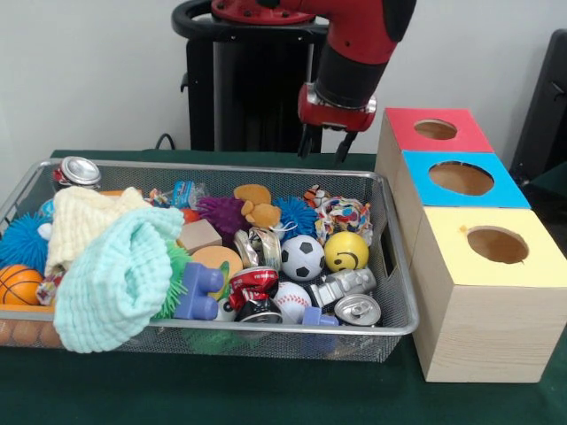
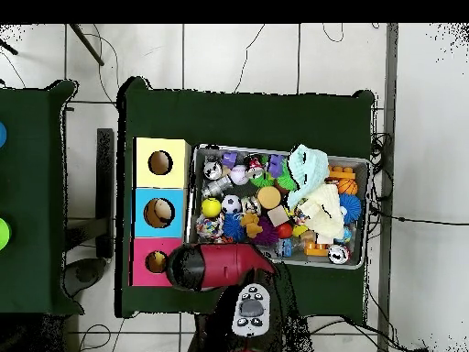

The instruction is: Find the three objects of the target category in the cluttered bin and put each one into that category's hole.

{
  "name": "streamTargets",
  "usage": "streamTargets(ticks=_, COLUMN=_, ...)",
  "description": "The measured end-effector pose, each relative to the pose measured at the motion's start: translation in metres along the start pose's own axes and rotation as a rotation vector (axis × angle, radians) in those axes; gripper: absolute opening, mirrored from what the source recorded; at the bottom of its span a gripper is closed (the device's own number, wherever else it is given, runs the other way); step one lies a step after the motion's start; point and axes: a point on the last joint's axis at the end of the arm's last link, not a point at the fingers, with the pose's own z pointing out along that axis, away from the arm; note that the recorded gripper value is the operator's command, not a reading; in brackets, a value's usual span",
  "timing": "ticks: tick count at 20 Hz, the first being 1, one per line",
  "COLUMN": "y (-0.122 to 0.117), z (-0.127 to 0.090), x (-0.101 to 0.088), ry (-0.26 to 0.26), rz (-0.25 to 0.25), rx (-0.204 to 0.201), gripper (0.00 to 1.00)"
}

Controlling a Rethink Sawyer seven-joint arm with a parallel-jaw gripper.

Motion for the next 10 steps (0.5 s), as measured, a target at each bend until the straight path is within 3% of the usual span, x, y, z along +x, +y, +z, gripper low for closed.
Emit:
streamTargets(ticks=5, y=-0.001, z=-0.024, x=-0.01, ry=-0.032, rz=0.001, rx=0.005, gripper=1.0)
streamTargets(ticks=10, y=-0.003, z=-0.033, x=-0.017, ry=-0.056, rz=0.004, rx=0.007, gripper=1.0)
